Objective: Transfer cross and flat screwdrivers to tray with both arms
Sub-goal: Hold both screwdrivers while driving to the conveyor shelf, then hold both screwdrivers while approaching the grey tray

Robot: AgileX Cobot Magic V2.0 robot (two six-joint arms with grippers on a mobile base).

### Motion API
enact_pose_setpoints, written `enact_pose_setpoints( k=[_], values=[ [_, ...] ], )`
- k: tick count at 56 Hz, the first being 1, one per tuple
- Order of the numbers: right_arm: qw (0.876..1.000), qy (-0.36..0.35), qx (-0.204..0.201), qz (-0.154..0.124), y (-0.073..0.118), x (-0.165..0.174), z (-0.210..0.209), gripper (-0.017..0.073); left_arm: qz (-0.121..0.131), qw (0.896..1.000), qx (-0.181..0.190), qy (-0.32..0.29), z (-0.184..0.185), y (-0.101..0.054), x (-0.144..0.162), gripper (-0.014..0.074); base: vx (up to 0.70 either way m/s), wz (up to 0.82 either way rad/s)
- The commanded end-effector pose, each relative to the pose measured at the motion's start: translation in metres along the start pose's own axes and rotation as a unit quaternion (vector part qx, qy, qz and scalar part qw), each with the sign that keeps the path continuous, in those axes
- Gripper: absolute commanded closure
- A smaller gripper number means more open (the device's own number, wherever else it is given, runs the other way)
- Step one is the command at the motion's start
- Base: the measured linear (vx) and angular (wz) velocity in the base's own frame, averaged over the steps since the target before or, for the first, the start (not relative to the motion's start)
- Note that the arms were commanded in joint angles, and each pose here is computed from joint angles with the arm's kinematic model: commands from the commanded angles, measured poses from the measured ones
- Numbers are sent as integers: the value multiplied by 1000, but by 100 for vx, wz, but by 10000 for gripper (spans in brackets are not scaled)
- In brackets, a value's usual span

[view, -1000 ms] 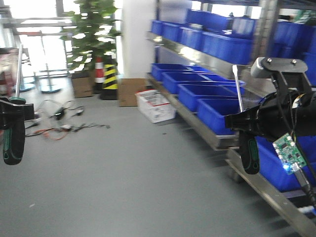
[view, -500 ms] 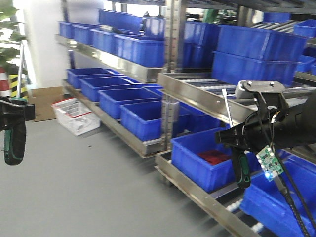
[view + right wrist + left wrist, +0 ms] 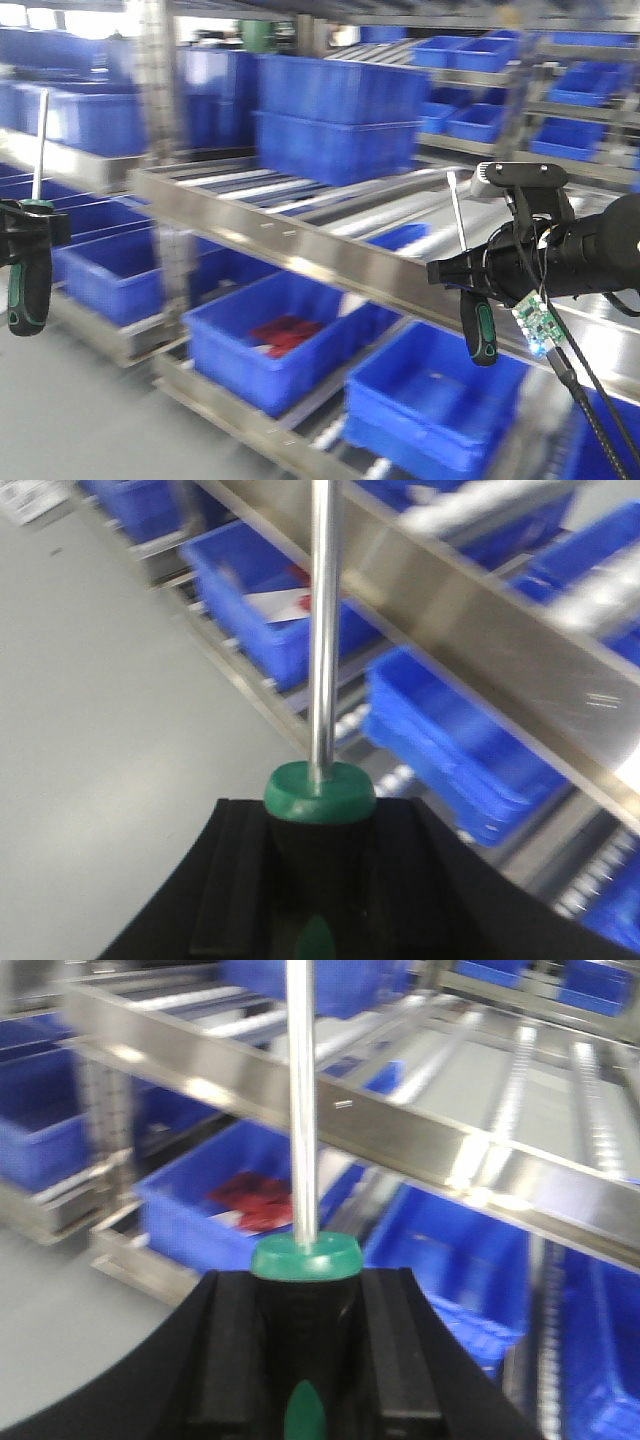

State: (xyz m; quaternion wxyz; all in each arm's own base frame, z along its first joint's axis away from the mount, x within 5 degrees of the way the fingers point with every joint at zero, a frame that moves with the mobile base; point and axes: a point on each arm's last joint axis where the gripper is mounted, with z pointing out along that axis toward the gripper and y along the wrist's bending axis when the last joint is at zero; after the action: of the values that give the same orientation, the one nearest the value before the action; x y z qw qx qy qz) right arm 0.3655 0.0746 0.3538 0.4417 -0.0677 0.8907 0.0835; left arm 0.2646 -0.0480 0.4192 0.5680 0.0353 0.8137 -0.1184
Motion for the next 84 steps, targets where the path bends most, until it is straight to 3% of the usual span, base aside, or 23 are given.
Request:
enact_pose_setpoints(
  k=[1,19,30,56,84],
  values=[
    [996,-90,-10,12,3,-25,-26,568,-5,997,6,-73,-14,-4,-21,601,20,-67],
    [987,-159,-15,18,5,-39,-51,568,-5,997,6,-73,-14,-4,-21,601,17,-65],
    [982,-191,-7,-3,6,-45,-70,568,-5,997,6,-73,-14,-4,-21,601,15,-58],
    [974,-227,-6,-2,5,-51,-74,568,-5,997,6,-73,-14,-4,-21,601,12,-45],
    [975,-222,-7,-2,6,-50,-74,568,-5,997,6,-73,-14,-4,-21,601,4,-16]
  ],
)
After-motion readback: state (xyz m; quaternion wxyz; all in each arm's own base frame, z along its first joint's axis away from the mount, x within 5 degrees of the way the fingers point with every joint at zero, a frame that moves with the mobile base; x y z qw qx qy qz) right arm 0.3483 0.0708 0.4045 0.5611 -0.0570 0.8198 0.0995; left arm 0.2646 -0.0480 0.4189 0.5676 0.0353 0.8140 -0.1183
